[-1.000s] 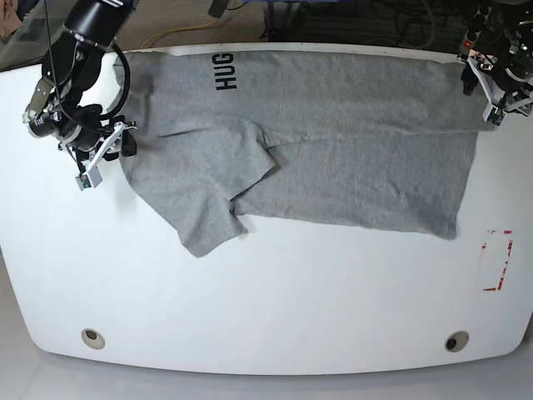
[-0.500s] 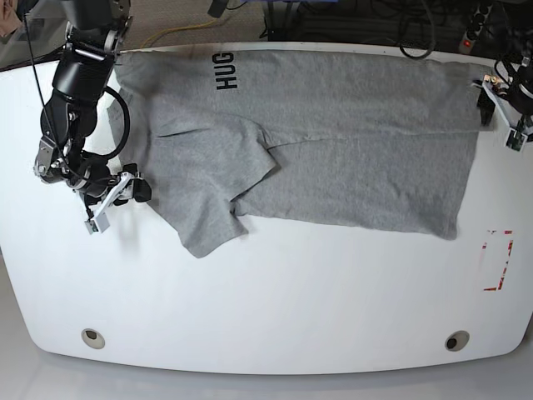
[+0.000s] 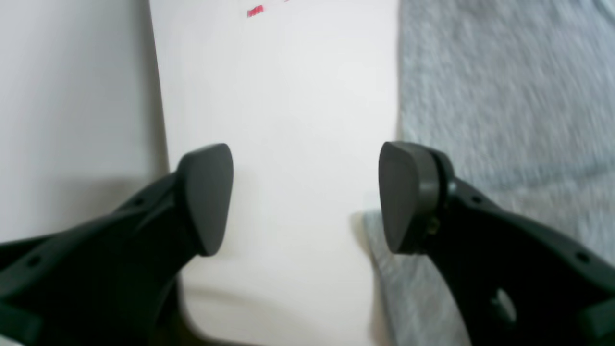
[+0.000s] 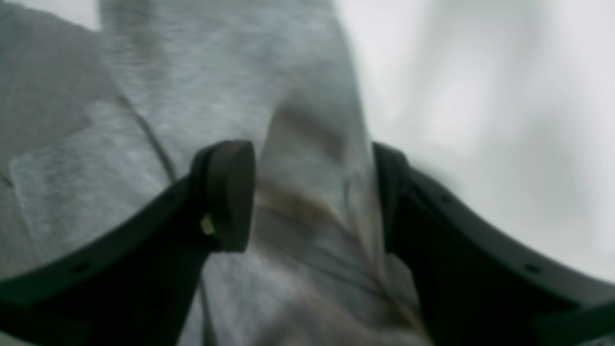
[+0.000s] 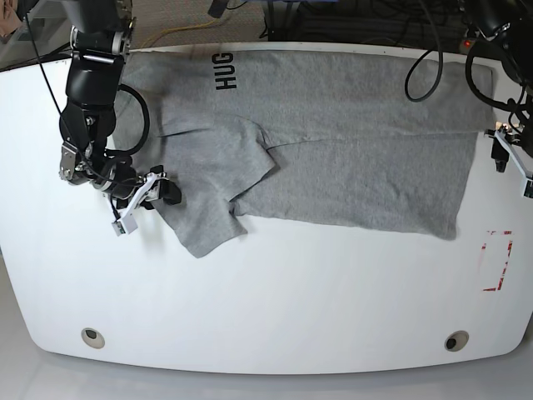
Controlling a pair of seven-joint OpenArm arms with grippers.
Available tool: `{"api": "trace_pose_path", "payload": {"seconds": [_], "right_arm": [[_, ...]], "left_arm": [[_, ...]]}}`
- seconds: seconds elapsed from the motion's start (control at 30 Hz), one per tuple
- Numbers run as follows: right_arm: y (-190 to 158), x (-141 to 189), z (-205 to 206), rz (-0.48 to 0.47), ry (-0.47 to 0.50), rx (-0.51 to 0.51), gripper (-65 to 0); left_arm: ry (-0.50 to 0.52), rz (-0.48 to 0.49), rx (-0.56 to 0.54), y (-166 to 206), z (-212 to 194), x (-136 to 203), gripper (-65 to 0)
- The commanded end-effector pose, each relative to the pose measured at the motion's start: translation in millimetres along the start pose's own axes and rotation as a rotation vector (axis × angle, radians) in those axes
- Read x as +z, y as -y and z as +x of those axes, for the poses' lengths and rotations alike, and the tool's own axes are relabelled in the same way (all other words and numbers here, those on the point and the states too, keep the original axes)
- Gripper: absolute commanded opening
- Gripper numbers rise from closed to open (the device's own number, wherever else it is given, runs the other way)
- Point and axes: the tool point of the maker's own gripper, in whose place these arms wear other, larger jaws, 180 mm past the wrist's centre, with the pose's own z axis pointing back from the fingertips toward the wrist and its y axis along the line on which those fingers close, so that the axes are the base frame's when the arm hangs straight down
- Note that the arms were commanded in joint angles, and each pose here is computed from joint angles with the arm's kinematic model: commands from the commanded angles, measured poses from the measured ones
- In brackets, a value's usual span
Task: Fold the T-shirt properly
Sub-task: 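Grasp the grey shirt's hem corners with both grippers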
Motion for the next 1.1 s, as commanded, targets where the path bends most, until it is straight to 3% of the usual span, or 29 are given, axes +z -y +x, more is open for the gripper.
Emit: {"api": "trace_pose_path", "payload": {"seconds": [0.0, 0.13, 0.2, 0.47, 0.6, 0.77, 1.07], "right_arm": [[1, 1, 8, -0.007, 0.013, 0.011, -42.8], [1, 0, 10, -0.006, 0.017, 0.013, -59.0], [1, 1, 11, -0.006, 0.02, 0.013, -63.3], [-1, 0, 13, -0.004, 0.025, 0.017, -63.9], [-2, 0, 12, -0.003, 0.025, 0.016, -63.9], [-2, -1, 12, -0.001, 0.025, 0.016, -63.9], [-3, -1, 13, -0.001, 0.027, 0.016, -64.0]], "left_arm": [[0.029, -0.018, 0.03, -3, 15, -13, -20.3], [0.03, -0.006, 0.211, -10, 24, -40, -20.3], [0.056, -0.018, 0.274, -7, 32, -55, -20.3], [0.079, -0.146, 0.356, 29, 57, -111, -20.0], [0.075, -0.196, 0.385, 42, 64, -130, -12.5], [0.072, -0.185, 0.463, 46, 65, -149, -8.9], [0.044, -0.26, 0.439, 73, 71, -162, -9.4]]}}
